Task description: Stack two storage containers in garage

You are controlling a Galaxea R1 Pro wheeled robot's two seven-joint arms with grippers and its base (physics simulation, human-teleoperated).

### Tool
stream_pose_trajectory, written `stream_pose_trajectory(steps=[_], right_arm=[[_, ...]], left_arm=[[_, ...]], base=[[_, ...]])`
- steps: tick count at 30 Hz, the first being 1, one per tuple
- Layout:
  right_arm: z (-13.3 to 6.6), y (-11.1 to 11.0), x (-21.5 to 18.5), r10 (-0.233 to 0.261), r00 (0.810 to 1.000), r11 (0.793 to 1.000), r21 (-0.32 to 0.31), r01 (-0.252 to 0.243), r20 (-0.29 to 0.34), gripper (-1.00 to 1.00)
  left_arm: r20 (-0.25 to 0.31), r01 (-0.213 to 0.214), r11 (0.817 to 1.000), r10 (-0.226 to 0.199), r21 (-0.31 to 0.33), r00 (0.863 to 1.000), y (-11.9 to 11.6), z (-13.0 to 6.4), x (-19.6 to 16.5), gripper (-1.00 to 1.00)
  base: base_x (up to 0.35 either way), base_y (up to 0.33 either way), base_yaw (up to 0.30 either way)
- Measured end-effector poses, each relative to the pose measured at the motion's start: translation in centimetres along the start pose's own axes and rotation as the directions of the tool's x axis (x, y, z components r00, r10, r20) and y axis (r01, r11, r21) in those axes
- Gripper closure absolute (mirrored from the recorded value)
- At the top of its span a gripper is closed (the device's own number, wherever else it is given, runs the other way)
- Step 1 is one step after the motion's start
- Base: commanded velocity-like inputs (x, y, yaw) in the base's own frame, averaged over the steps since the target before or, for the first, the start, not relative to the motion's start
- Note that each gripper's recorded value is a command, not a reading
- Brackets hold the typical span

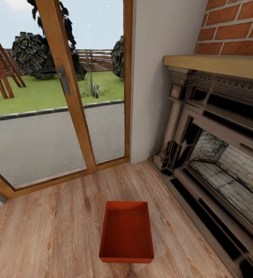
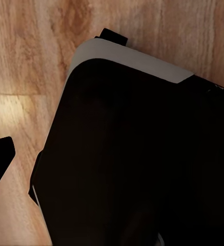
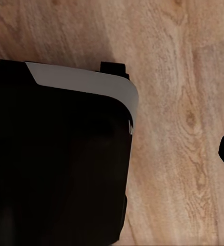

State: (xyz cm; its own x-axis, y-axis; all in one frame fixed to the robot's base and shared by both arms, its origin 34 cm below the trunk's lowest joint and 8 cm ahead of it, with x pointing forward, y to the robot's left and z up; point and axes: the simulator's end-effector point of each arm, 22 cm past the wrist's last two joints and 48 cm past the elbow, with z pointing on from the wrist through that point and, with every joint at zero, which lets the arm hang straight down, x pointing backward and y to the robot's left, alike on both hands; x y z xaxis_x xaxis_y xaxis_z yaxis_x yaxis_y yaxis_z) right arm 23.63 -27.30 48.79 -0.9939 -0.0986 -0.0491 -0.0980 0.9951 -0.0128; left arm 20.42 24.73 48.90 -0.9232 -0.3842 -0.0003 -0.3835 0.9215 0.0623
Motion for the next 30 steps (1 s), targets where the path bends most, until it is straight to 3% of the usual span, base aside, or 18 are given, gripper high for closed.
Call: stream_pose_trajectory(steps=[30], right_arm=[[0.3, 0.1, 2.0, 0.001, 0.999, 1.000, -0.003, -0.001, -0.048, -1.00]], left_arm=[[-0.044, -0.003, 1.000, 0.002, -0.019, 0.999, 0.7, 0.3, 1.8, -1.00]], base=[[0.000, 0.000, 0.000]])
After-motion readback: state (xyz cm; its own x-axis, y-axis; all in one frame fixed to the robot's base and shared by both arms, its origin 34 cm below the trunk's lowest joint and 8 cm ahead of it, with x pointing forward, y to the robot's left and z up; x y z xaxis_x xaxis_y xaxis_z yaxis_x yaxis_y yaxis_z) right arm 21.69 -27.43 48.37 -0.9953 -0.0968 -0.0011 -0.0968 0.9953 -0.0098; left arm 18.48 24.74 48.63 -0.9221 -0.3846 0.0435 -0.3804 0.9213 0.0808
